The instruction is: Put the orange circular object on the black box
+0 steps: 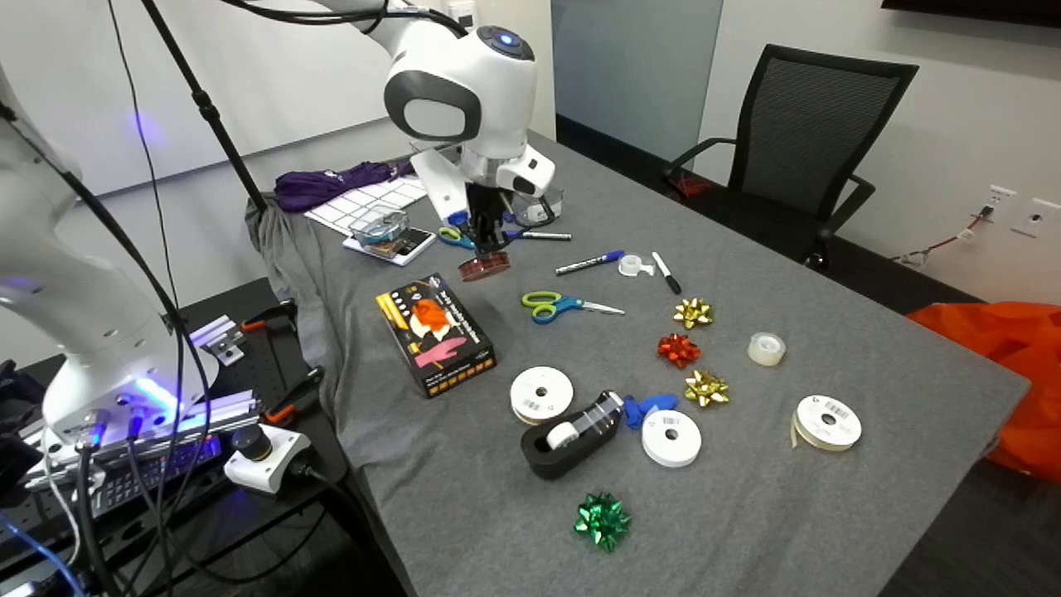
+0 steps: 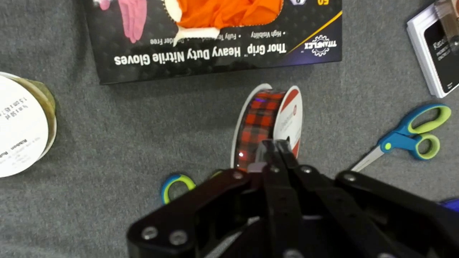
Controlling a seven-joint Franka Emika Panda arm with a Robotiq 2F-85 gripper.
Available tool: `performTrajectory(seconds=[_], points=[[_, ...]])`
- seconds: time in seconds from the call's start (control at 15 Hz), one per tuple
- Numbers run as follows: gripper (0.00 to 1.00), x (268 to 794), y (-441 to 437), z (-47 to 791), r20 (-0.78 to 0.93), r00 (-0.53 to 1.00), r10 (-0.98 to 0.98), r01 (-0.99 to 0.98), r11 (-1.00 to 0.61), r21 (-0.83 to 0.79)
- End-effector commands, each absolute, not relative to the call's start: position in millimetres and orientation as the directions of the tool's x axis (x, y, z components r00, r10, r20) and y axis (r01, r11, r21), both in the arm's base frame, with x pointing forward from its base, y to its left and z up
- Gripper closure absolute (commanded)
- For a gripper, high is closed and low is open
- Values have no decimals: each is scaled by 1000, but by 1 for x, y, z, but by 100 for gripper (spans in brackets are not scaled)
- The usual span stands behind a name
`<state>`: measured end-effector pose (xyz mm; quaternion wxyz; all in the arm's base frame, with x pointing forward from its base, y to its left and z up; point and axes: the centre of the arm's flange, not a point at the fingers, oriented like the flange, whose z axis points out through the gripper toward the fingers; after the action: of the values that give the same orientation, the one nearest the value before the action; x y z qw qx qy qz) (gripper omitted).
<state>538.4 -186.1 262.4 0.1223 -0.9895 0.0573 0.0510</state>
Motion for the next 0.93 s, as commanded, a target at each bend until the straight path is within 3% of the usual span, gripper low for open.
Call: performTrajectory(seconds=[0.0,0.87], points=[[100,536,-201,261,-113,990,-79,-104,-966,-236],[100,474,-234,251,-363,920,148,38,-956,-292]])
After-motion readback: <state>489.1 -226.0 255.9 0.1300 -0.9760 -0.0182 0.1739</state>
